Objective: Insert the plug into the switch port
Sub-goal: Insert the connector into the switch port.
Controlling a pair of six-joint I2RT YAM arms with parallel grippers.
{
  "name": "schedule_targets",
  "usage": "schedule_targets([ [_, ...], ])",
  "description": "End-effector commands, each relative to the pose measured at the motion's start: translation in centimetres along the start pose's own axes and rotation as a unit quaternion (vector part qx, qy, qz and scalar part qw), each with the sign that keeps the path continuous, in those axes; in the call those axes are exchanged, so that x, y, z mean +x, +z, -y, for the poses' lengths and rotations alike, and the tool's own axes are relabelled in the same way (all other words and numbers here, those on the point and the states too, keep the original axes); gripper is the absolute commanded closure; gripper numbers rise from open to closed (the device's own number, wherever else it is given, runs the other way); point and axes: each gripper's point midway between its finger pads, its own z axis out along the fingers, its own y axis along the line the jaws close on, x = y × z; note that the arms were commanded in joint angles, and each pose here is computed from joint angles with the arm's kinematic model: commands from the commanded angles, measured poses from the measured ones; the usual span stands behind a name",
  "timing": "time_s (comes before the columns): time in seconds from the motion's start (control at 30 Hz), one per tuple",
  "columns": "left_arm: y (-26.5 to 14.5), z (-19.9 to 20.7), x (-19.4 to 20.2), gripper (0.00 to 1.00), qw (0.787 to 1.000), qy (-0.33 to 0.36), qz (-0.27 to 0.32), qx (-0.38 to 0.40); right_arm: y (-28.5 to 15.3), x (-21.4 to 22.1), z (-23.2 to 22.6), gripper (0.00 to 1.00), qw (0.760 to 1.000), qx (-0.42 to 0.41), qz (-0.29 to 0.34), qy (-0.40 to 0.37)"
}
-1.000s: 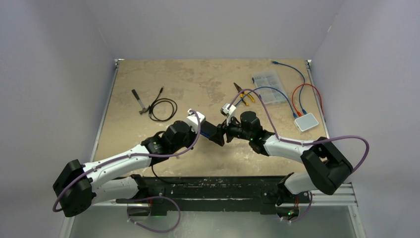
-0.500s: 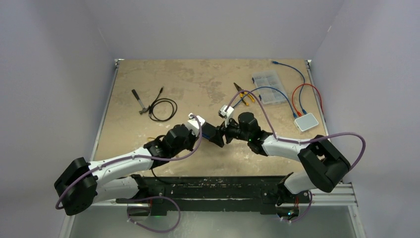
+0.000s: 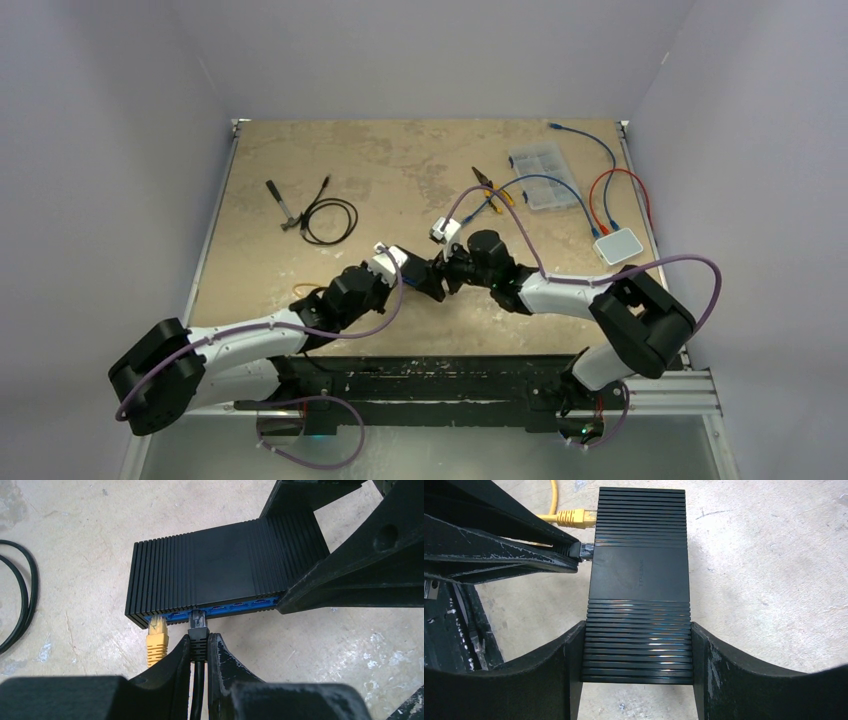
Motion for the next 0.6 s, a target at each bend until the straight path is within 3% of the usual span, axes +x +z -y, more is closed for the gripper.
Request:
schedule_targets([
  [0.0, 0.3, 1.4, -8.4, 1.0, 0.987, -0.013, 0.155, 0.033, -1.1, -4.9, -14.0, 1.0, 0.958, -0.274, 0.058, -0.067],
  [0.2, 0.1, 1.7, -8.0, 1.0, 0.982, -0.029, 0.184, 0.042, -2.1, -5.9, -16.6, 1.0, 0.942, -0.32, 0.075, -0.071],
  [0.3, 0.2, 1.8, -7.8, 1.0, 0.982, -0.032, 0.18, 0.045, -1.8, -5.9, -16.3, 1.0, 0.947, -0.307, 0.072, -0.066],
  [0.4, -0.2, 1.6, -7.8, 1.0, 0.983, -0.041, 0.177, 0.041, -0.6, -5.2, -13.8, 1.0, 0.97, -0.234, 0.054, -0.047],
  [0.57, -1.4, 0.7, -7.6, 0.87, 0.987, -0.053, 0.152, 0.023, 0.8, -5.0, -6.7, 1.0, 0.997, -0.057, 0.043, -0.009],
])
